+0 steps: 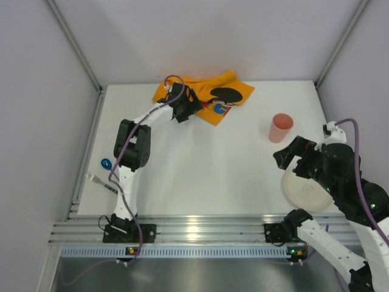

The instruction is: Set the dinner table for one person

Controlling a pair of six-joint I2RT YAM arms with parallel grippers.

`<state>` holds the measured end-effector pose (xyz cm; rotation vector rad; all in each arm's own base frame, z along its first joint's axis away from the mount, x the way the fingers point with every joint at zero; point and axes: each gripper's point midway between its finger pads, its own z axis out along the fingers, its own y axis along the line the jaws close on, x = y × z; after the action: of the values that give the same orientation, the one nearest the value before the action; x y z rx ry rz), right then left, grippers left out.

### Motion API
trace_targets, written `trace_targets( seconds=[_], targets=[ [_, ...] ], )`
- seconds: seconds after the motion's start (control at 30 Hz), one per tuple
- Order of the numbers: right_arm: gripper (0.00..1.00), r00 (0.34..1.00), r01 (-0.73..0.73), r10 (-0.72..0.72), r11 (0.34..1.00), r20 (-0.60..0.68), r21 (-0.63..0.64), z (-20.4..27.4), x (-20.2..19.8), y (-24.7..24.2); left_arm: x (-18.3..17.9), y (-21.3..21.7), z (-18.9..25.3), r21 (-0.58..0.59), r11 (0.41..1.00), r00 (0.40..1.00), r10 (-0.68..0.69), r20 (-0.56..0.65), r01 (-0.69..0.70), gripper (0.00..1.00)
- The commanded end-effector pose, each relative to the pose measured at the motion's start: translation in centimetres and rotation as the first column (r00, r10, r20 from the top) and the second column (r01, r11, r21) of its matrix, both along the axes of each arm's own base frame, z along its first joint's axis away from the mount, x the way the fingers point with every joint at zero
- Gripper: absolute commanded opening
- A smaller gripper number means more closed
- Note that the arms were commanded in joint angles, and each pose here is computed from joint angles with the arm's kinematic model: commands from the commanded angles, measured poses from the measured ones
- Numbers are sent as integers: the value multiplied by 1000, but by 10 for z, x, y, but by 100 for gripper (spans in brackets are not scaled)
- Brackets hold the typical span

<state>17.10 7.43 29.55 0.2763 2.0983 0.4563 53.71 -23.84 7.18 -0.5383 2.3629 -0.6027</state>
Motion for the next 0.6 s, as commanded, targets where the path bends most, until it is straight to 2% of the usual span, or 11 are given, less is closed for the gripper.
trace_targets(
  seconds=[0.0,0.03,0.27,0.43,0.57],
  targets=[
    [100,992,127,-126,992,-13,23,1,-19,-25,24,-25,23,-100,994,998,50,46,-45,96],
    [100,990,140,-140,990,-7,29,2,-22,-28,27,-36,27,-110,993,998,41,56,-35,95],
    [100,975,222,-222,974,-11,32,7,-29,-43,39,-62,-25,-101,994,999,43,-11,-44,90],
    [100,973,230,-229,973,-33,11,5,-21,-41,40,-72,-46,-105,993,998,42,-52,-47,85],
    [100,976,213,-213,977,-42,-4,4,-12,-35,34,-78,-57,-108,994,997,25,-72,-32,76]
  ],
)
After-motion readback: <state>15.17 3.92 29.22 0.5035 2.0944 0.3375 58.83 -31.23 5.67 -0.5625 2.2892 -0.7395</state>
